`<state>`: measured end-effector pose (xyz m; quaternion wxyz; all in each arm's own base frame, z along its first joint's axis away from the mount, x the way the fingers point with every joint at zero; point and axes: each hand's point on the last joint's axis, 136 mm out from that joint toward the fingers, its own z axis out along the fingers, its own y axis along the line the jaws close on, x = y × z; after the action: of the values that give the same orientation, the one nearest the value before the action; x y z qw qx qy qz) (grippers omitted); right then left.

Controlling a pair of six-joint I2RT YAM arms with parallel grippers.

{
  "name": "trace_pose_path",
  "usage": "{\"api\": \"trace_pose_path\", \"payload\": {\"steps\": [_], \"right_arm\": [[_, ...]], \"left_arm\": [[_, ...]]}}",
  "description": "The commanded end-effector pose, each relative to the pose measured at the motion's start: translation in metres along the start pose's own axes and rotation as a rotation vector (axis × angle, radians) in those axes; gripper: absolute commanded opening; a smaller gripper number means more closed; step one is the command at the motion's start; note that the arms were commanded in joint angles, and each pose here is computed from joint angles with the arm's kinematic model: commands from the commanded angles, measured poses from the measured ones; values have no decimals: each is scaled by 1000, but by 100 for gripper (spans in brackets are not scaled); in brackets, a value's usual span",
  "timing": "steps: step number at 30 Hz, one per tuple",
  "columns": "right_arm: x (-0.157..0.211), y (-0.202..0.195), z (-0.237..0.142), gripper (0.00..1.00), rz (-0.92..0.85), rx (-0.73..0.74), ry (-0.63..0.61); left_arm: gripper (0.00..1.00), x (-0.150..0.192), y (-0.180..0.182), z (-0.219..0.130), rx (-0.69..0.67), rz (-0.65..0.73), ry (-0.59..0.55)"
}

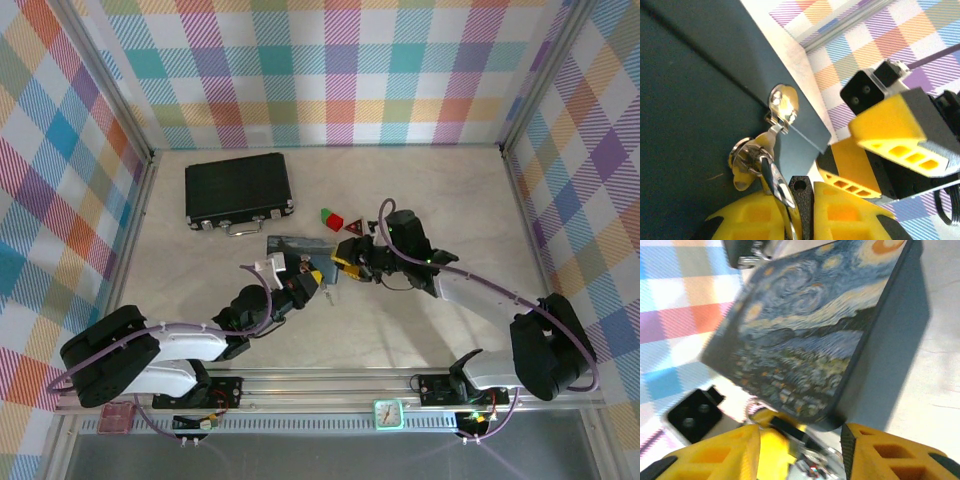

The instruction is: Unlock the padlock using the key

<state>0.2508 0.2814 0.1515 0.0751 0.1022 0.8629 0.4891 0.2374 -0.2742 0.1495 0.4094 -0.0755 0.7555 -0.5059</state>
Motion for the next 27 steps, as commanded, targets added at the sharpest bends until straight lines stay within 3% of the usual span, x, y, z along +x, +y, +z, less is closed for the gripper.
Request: {"api": "trace_pose_path", "payload": {"steps": [1, 6, 17, 27], "right_arm": [[-3, -25, -6, 48, -119, 128, -38], [-10, -33, -19, 49, -204, 182, -115], [-1, -47, -11, 55, -256, 188, -127], [-5, -54, -15, 55, -383, 258, -158]], "left_arm": [[0, -22, -26, 3, 51, 5, -80], [0, -14, -11, 6, 4, -15, -75], [0, 23, 46, 7, -180, -106, -48], [0, 49, 58, 28, -185, -192, -32]]}}
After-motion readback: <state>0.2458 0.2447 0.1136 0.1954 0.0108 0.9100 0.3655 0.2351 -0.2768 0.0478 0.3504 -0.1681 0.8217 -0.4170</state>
